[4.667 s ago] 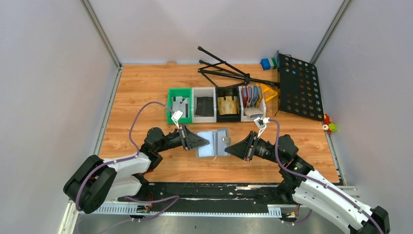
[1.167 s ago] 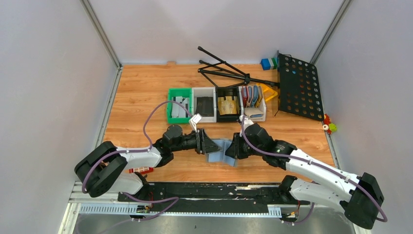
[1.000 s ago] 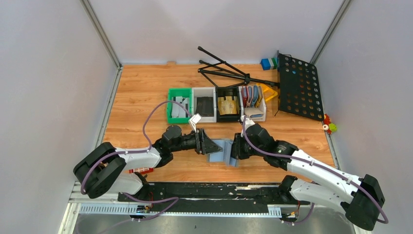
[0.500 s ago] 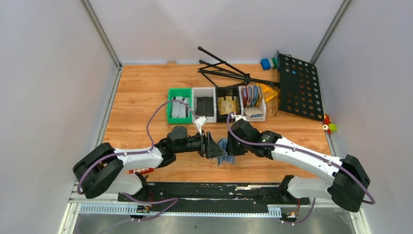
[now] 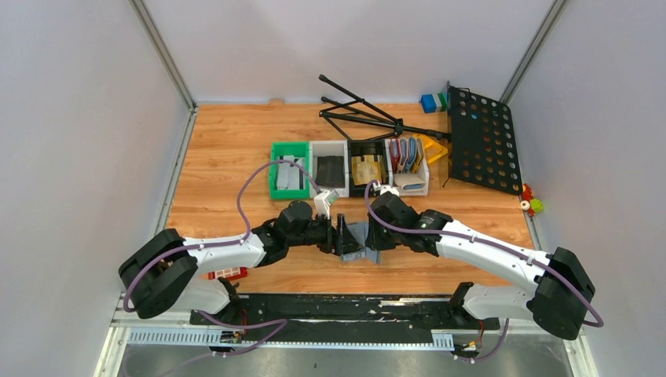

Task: Take the credit cards out of the card holder
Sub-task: Remove the credit card from the card holder.

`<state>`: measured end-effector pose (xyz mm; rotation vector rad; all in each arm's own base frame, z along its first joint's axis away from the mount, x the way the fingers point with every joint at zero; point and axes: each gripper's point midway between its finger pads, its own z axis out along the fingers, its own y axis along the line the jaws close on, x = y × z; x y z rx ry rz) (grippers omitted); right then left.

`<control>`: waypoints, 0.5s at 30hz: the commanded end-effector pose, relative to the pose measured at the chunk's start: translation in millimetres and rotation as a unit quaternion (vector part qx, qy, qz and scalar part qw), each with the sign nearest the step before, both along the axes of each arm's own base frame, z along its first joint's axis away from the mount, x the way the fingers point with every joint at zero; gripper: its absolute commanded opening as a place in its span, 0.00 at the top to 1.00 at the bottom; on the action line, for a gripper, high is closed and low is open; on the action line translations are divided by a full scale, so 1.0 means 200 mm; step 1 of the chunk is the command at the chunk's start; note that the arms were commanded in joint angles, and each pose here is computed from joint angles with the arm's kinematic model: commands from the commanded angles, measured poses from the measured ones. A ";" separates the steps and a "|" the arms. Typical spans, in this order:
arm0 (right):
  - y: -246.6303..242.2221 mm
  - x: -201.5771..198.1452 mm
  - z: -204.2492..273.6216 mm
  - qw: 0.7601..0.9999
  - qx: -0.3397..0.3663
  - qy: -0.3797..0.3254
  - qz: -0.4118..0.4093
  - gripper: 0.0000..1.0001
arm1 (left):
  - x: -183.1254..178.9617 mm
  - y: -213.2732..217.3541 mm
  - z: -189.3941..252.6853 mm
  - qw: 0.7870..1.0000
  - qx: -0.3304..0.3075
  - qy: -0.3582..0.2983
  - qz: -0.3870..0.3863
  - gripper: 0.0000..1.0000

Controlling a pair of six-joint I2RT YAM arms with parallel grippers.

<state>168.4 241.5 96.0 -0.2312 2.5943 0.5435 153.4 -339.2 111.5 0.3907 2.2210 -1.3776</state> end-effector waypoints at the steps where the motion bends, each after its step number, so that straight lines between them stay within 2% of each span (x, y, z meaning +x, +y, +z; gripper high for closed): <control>1: 0.08 0.06 0.12 0.999 0.024 -0.025 -0.002 1.00 | 0.01 -0.02 0.01 1.000 0.000 -0.018 -0.004 0.29; 3: 0.07 0.06 0.12 0.999 0.022 -0.025 0.002 1.00 | 0.02 -0.01 0.00 1.000 0.012 -0.017 -0.001 0.42; 5: 0.08 0.04 0.14 0.999 0.030 -0.028 0.012 1.00 | 0.02 0.00 -0.01 1.000 0.014 -0.019 0.002 0.50; 11: 0.09 -0.05 0.20 0.994 0.083 -0.034 0.058 1.00 | 0.00 0.04 0.03 1.000 0.005 -0.028 0.002 0.61; 15: 0.05 -0.08 0.18 0.992 0.102 -0.042 0.058 0.99 | -0.03 0.06 0.06 0.999 -0.019 -0.030 -0.007 0.75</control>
